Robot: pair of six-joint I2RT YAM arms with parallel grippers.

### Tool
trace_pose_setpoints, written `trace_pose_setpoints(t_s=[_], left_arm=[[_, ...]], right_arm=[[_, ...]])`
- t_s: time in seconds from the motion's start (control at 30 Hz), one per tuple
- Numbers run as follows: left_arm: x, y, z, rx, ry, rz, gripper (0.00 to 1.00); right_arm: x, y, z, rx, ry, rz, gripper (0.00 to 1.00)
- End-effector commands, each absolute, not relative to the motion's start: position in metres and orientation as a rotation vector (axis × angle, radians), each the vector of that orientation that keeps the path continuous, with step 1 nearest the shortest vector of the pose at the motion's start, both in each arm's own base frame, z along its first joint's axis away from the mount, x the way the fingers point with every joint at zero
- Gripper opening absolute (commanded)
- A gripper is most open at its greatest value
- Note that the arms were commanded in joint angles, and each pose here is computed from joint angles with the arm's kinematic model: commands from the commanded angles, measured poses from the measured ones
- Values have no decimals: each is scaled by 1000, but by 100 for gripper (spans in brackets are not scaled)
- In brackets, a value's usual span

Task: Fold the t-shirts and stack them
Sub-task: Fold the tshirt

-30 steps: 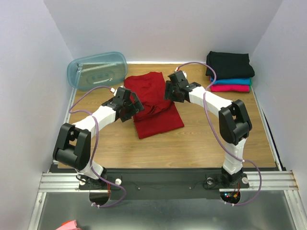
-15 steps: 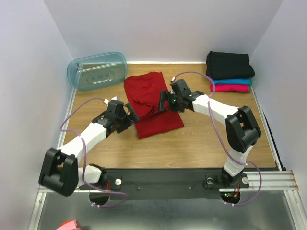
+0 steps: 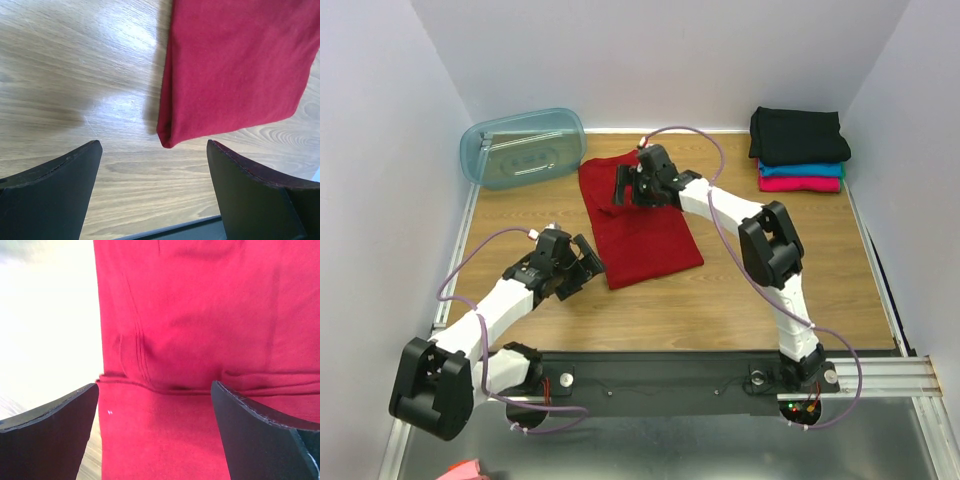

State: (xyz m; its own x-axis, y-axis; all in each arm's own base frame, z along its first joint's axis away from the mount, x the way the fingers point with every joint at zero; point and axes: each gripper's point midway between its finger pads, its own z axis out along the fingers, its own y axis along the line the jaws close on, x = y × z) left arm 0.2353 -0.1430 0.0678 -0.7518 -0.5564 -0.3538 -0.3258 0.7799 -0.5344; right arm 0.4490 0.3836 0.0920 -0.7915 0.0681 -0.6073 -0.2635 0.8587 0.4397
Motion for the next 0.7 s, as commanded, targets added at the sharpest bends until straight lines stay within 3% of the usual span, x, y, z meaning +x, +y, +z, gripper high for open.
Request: trace_pose_setpoints(t_s=[0.0, 0.03, 0.17, 0.2, 0.3, 0.5, 0.67], left_arm=[[237, -150, 76, -647, 2433, -682, 98], [237, -151, 75, -642, 2437, -684, 98], [238, -159, 72, -617, 2444, -733, 98], [237, -162, 70, -607, 2452, -743, 98], [241, -170, 64, -578, 2470, -768, 98], [241, -183, 46, -547, 2532, -798, 75], [238, -193, 36, -534, 2568, -807, 60]], right_arm=[[482, 372, 156, -95, 2215, 672, 100], [479, 364, 179, -80, 2173, 654, 100], [450, 317, 179, -22, 2192, 534, 100], [433, 298, 150, 11, 2262, 486, 100], [407, 255, 146, 137, 2301, 510, 100], [349, 198, 102, 231, 2404, 447, 99], [322, 188, 81, 307, 2457, 469, 87]])
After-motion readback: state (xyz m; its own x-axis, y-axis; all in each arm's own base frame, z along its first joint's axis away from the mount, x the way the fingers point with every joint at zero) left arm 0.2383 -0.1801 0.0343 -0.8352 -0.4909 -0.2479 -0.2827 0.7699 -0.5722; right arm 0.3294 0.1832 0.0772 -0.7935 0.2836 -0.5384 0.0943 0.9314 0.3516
